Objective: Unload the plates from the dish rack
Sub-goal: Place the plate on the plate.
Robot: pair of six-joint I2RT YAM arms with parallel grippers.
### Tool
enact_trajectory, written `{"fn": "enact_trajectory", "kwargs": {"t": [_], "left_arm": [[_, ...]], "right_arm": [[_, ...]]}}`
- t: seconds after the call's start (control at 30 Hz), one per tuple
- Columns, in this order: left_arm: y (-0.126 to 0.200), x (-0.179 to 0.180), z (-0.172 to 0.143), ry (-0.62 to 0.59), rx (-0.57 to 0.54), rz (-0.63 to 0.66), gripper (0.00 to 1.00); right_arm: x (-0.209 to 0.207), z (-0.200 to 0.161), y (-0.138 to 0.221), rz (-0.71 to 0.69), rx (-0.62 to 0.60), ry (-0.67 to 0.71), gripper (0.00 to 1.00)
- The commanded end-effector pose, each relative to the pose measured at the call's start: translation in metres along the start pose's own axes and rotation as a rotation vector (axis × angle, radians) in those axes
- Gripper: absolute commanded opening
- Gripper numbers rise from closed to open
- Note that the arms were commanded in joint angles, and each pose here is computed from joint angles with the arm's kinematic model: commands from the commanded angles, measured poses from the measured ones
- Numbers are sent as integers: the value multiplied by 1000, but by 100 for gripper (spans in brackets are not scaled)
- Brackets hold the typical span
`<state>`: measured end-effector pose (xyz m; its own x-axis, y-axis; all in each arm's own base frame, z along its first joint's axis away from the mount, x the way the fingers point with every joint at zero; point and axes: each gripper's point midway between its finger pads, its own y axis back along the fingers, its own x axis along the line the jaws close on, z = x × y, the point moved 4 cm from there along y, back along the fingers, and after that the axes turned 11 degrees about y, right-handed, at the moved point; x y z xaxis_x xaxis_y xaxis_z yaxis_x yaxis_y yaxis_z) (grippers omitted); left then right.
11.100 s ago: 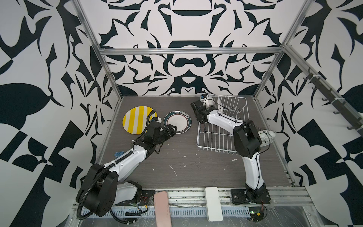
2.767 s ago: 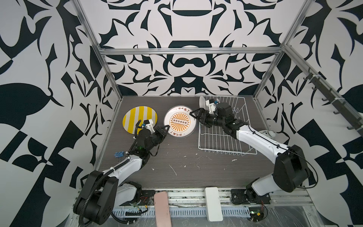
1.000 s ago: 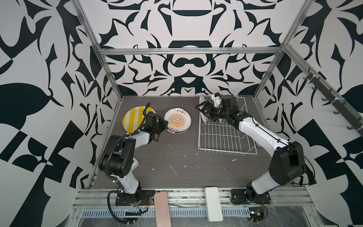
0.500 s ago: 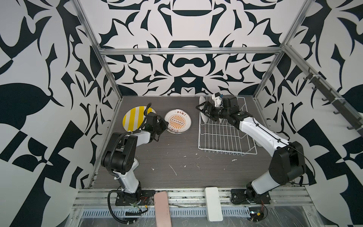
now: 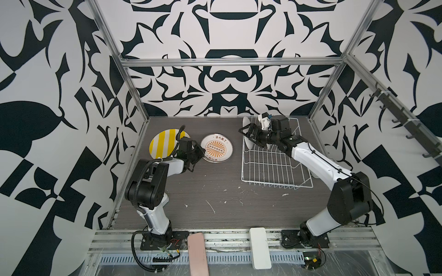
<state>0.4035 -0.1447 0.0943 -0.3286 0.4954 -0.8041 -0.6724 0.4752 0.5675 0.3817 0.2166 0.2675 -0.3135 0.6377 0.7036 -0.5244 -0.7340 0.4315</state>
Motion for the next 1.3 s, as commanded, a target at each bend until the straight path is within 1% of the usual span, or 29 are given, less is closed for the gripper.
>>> {"fn": "enact_trajectory", "kwargs": {"t": [0.0, 0.27, 0.53, 0.7, 1.27], "left_arm": [[-1, -17, 10, -10, -20, -58, 0], [-2, -16, 12, 1, -20, -55, 0], [-3, -12, 11, 8, -17, -45, 7], [-2, -14, 12, 7, -18, -48, 8], [1, -16, 11, 7, -15, -50, 18]], "right_arm": [[16, 15, 9, 37, -36, 47, 99], [14, 15, 8, 34, -36, 44, 99], [13, 15, 10, 34, -35, 41, 99], [14, 16, 11, 34, -38, 42, 99], [14, 15, 14, 31, -41, 42, 99]]}}
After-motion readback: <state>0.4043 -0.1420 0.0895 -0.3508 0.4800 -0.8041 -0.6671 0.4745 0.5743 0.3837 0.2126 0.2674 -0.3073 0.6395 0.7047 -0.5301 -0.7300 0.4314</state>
